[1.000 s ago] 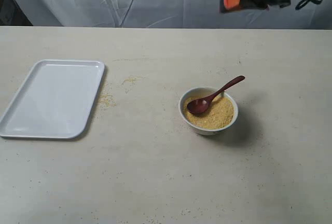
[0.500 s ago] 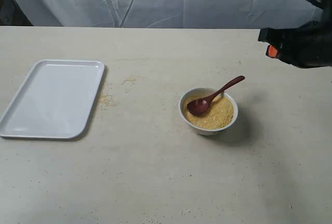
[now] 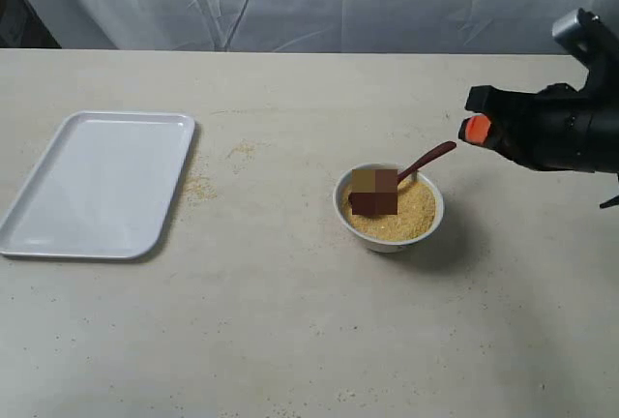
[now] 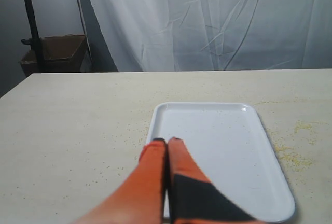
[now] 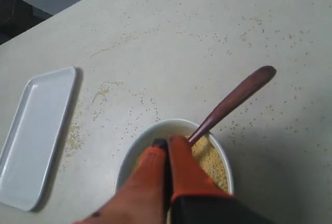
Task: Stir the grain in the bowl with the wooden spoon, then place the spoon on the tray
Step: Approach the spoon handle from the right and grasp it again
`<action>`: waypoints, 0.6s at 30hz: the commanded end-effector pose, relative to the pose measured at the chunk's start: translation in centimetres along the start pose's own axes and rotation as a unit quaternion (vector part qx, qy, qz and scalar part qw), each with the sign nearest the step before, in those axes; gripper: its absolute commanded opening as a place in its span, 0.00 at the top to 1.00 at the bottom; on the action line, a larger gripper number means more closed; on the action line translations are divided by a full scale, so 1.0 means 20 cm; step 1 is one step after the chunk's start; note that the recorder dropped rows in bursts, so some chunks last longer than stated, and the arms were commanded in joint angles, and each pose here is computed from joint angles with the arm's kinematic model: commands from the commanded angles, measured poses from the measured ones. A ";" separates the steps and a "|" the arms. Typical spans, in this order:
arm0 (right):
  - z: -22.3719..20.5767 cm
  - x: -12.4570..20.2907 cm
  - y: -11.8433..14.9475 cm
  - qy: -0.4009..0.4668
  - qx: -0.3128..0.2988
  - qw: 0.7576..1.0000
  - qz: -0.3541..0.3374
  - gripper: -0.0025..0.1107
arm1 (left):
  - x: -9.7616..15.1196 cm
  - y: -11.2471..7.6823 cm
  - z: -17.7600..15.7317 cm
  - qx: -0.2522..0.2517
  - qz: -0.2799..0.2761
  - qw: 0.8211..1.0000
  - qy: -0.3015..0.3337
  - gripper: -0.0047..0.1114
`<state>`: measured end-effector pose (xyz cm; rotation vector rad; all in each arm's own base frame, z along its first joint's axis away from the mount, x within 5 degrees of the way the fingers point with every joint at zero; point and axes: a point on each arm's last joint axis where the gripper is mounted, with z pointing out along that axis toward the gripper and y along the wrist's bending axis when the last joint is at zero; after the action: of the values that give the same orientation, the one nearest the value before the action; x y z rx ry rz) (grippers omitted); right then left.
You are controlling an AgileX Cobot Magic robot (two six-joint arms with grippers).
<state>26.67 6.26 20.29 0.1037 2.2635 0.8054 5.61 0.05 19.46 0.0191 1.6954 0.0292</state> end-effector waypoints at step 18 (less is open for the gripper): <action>0.05 -0.18 0.33 0.380 0.044 0.884 -0.267 0.99 | 0.00 0.00 0.00 0.000 -0.001 1.000 -0.005 0.96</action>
<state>29.65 9.48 25.90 -0.7737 2.7841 0.5415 5.61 0.05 19.46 0.0191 1.6954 0.0292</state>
